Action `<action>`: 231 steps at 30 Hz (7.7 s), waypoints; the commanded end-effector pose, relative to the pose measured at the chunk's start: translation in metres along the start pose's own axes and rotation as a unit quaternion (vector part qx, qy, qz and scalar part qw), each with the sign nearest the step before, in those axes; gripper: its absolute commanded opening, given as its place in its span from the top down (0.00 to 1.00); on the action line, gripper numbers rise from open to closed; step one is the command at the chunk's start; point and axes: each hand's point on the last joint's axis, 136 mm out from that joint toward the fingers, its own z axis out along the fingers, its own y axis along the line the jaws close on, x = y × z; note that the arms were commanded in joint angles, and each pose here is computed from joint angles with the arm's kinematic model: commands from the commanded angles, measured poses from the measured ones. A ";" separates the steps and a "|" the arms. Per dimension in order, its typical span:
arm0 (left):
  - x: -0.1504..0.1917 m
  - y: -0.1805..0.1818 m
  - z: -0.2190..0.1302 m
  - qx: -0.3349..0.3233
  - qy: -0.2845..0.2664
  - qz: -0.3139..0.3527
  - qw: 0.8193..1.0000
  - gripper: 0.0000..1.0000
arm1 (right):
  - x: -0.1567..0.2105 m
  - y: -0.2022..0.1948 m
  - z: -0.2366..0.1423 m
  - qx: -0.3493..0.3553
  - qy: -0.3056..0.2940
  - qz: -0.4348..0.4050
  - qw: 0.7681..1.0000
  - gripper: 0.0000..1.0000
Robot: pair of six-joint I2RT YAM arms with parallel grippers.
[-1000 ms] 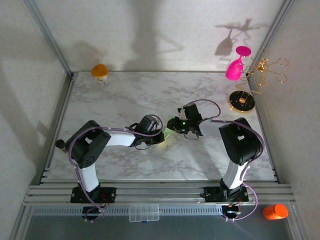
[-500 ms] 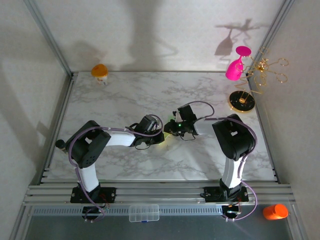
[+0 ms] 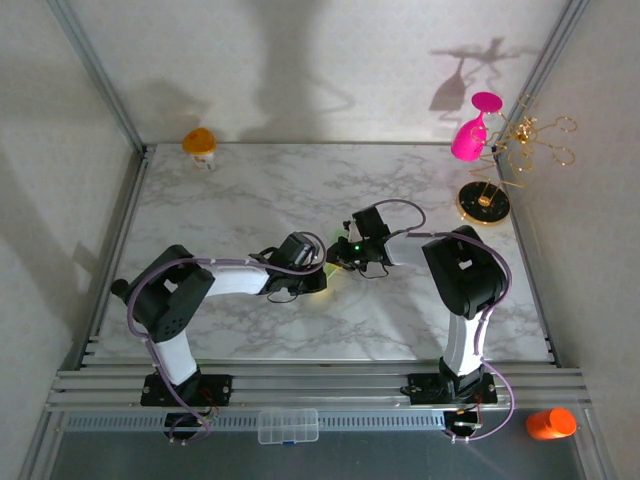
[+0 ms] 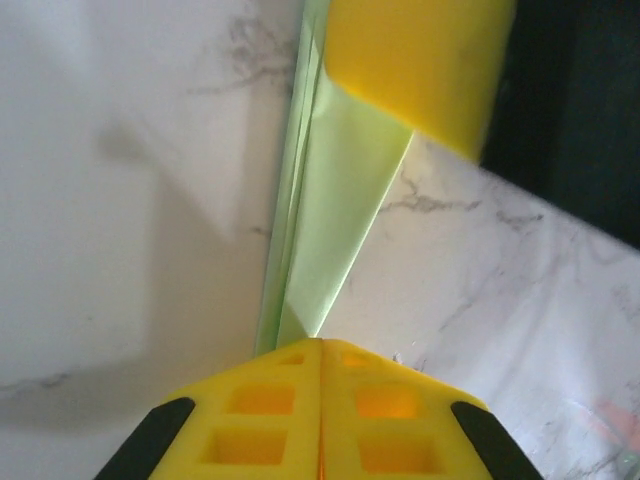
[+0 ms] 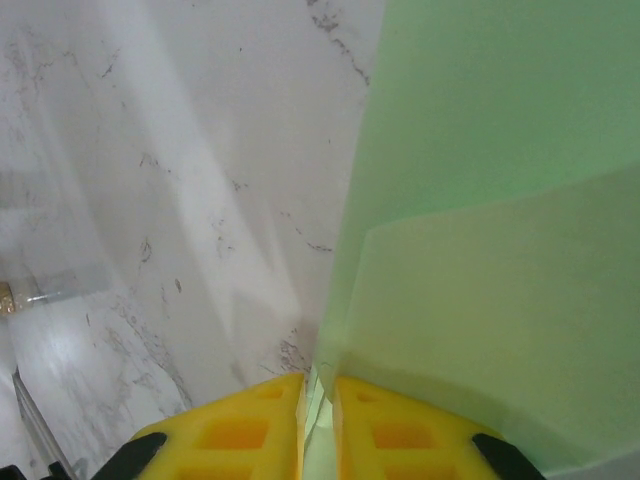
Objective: Fold a paper plane with a square sheet of paper (pick it up from the middle)
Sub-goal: Fold the wing for the fifth time at the center of the table.
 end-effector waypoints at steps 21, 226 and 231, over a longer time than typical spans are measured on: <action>-0.034 -0.021 -0.009 0.015 -0.054 0.013 0.998 0.95 | 0.021 -0.036 0.008 0.064 0.023 0.034 0.997 0.83; -0.033 0.031 0.021 -0.098 -0.045 0.026 0.994 1.00 | -0.001 0.000 -0.016 -0.007 0.006 -0.078 0.997 0.87; -0.032 0.032 0.021 -0.098 -0.045 0.025 0.994 1.00 | 0.005 -0.010 -0.005 0.009 0.022 -0.062 0.998 0.87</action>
